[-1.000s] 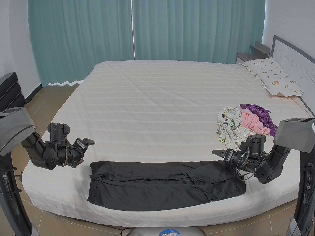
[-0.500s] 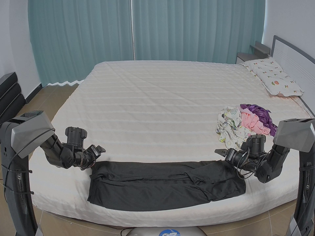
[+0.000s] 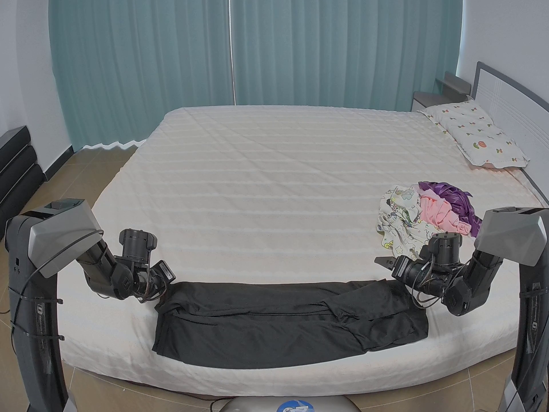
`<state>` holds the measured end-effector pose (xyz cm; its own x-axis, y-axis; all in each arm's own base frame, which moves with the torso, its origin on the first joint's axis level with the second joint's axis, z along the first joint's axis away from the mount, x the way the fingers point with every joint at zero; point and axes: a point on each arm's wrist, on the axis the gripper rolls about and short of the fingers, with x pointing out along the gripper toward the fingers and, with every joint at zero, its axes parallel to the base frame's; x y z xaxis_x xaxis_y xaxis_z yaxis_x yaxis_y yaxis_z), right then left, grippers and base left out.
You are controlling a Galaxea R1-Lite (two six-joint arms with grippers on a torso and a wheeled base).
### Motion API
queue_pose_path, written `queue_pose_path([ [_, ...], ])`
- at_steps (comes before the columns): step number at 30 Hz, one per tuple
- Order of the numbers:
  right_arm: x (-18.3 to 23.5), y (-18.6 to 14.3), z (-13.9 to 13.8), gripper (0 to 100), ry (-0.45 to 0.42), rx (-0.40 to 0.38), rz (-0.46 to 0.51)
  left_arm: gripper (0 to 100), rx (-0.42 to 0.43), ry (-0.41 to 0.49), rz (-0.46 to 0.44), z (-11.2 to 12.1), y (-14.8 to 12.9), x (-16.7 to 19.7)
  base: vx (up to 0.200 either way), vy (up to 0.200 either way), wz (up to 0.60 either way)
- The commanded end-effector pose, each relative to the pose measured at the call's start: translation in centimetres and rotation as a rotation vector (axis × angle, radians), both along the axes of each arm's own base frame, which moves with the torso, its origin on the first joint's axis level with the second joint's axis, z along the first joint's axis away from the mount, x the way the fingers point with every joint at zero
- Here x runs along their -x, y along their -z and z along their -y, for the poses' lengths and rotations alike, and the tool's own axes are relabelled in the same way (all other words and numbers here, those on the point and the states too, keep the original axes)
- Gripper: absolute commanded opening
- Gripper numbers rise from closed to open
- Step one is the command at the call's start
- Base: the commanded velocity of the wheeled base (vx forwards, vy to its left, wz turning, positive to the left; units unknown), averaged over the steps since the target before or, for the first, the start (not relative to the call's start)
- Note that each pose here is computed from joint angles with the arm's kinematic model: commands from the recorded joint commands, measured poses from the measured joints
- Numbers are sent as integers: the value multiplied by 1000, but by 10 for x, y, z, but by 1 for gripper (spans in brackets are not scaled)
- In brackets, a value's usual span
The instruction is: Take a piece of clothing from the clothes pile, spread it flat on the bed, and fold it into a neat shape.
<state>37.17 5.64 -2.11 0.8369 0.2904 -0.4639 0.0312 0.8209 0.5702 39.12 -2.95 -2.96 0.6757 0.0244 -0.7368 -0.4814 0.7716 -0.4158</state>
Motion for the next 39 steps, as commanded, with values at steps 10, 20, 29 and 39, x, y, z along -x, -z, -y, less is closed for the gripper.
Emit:
queue_pose_path([
  [10,-39,8,-2,100,-39,67,-65,0,10,-81,28,-6,-2,-1,0,0,0],
  [20,-35,22,0,100,-132,27,-176,0,24,-91,17,-9,-1,0,0,0,0],
  [29,-34,25,-2,0,-164,47,-212,0,23,-91,10,-9,2,1,0,0,0],
  [39,-40,15,15,0,-99,11,-174,0,25,-92,20,-9,0,0,0,0,0],
])
